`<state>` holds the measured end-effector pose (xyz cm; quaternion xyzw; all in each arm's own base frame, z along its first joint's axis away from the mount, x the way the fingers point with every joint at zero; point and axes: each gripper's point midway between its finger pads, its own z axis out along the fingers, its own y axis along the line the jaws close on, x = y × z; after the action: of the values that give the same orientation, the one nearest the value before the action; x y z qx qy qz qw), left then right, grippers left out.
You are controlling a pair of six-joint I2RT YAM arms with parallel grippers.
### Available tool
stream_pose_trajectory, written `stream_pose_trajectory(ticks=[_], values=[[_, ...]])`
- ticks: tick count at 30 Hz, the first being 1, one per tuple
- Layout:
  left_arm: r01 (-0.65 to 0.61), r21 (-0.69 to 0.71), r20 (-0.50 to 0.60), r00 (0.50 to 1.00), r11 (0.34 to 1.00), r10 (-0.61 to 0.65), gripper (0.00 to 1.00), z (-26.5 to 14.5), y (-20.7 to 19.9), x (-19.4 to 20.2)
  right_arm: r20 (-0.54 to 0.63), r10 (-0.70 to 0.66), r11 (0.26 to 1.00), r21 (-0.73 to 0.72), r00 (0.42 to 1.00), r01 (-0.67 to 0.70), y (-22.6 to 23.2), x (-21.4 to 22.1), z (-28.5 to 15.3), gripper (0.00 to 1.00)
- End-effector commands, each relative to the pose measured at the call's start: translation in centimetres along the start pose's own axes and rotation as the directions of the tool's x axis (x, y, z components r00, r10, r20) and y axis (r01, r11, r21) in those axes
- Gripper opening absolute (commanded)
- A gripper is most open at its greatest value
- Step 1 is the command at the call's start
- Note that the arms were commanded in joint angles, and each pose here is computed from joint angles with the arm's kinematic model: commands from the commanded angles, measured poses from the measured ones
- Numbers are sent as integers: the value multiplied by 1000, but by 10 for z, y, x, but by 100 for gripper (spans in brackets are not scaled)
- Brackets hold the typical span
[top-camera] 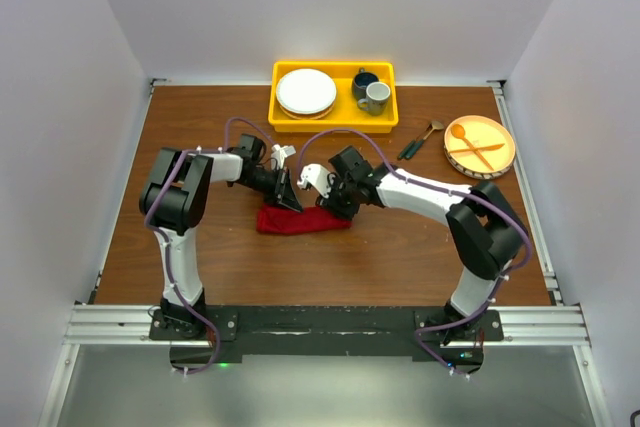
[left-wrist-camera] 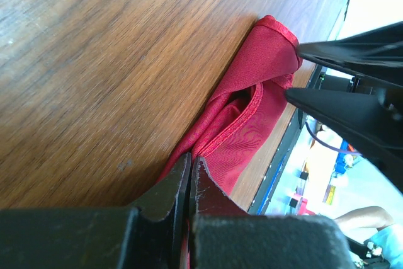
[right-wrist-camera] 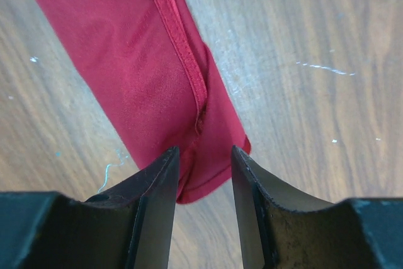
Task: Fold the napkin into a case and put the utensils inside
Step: Smooth out the smaller rectangle-folded napkin at the center of the board.
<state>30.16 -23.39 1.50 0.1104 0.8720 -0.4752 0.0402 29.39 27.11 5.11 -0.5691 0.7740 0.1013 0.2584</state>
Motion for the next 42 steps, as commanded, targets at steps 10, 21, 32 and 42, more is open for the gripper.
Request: stream_pose_trajectory(ticks=[10,21,32,42], values=[[22,-150,-25,999,988,-26,0,8,45,15,-47,-76,987,137,996,82,-5,18,27,24],[67,-171,-27,997,983,-73,0,5,58,21,-68,-28,955,293,997,47,-28,20,15,0],[66,-198,-20,997,978,-71,0,4,64,20,6,13,986,164,1000,-14,-7,-12,2,11],[53,-206,-22,998,977,-59,0,3,66,21,57,118,987,103,991,-124,-9,-49,-29,31]])
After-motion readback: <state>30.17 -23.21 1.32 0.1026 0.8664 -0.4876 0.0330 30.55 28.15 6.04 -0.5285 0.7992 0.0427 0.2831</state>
